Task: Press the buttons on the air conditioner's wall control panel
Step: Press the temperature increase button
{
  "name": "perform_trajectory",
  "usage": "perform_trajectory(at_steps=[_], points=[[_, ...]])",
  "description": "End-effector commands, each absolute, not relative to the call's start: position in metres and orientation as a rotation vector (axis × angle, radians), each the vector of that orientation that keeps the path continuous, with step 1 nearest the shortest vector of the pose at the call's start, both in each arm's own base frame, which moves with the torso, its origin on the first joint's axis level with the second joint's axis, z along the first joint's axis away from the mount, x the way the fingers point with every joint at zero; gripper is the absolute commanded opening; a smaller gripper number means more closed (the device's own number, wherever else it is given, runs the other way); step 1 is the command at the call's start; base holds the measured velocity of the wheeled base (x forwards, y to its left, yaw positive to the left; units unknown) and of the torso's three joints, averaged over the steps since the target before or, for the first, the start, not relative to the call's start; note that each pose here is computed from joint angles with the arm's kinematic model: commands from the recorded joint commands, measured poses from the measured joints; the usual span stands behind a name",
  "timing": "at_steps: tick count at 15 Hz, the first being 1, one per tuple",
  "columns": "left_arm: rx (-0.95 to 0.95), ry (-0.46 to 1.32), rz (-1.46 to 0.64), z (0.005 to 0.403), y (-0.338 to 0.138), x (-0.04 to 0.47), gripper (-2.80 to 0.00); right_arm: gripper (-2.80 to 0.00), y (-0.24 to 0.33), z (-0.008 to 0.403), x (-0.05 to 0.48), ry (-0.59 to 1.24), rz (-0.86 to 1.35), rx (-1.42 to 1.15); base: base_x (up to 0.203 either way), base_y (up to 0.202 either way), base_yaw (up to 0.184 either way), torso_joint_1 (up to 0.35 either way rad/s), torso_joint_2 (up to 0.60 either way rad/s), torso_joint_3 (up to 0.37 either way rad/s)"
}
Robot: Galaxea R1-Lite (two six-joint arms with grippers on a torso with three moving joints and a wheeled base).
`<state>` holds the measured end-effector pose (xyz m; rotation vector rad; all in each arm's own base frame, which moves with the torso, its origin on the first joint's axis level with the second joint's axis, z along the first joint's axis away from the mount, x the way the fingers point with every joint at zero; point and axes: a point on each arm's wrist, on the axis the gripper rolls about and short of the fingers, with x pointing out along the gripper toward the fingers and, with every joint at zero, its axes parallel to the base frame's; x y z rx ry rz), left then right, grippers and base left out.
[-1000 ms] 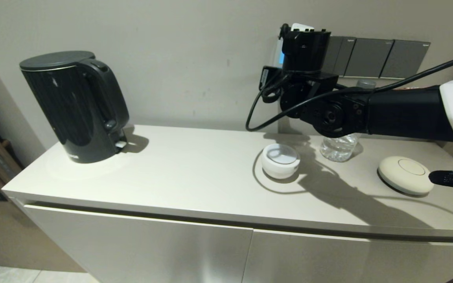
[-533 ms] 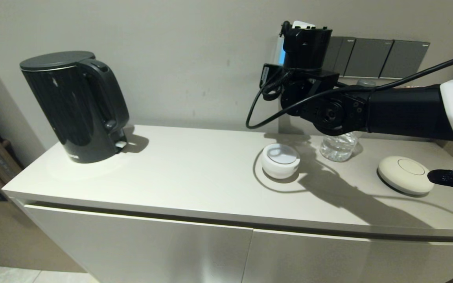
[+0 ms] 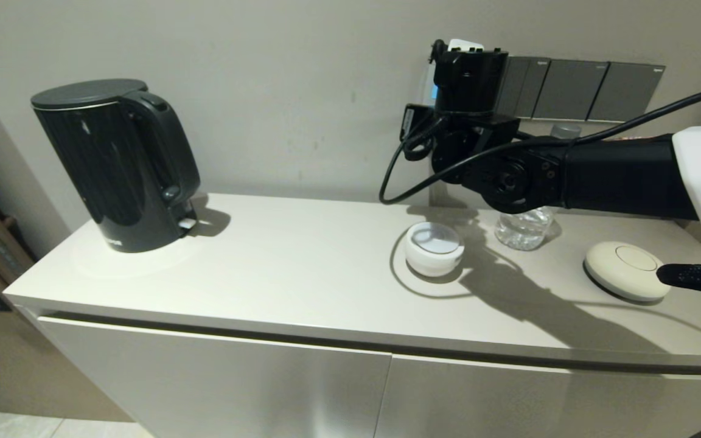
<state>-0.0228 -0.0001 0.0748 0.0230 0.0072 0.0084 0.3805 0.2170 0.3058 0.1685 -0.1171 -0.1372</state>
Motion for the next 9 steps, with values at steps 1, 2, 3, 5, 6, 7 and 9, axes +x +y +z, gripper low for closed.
perform_trajectory(at_steps=[1, 2, 3, 5, 6, 7, 9], points=[[0.023, 0.008, 0.009, 0.0748, -0.0001, -0.0227, -2.80, -2.80, 0.2163, 0.3033, 0.3799, -0.110, -0.142, 0.165, 0.000, 0.000, 0.000, 0.000, 0.00, 0.000], [0.023, 0.009, 0.009, 0.0748, -0.0001, -0.0227, -2.80, -2.80, 0.2167, 0.3009, 0.3805, -0.104, -0.143, 0.161, 0.000, 0.000, 0.000, 0.000, 0.00, 0.000], [0.023, 0.009, 0.009, 0.0747, -0.0001, -0.0227, -2.80, -2.80, 0.2164, 0.3018, 0.3801, -0.106, -0.143, 0.162, 0.000, 0.000, 0.000, 0.000, 0.00, 0.000], [0.023, 0.009, 0.009, 0.0747, -0.0001, -0.0227, -2.80, -2.80, 0.2159, 0.3054, 0.3793, -0.115, -0.142, 0.168, 0.000, 0.000, 0.000, 0.000, 0.00, 0.000], [0.023, 0.009, 0.009, 0.0747, -0.0001, -0.0227, -2.80, -2.80, 0.2165, 0.3054, 0.3790, -0.115, -0.141, 0.168, 0.000, 0.000, 0.000, 0.000, 0.00, 0.000], [0.023, 0.008, 0.009, 0.0747, -0.0001, -0.0228, -2.80, -2.80, 0.2165, 0.3054, 0.3790, -0.115, -0.141, 0.168, 0.000, 0.000, 0.000, 0.000, 0.00, 0.000], [0.023, 0.006, 0.011, 0.0749, -0.0001, -0.0228, -2.80, -2.80, 0.2164, 0.3046, 0.3788, -0.113, -0.141, 0.167, 0.000, 0.000, 0.000, 0.000, 0.00, 0.000]])
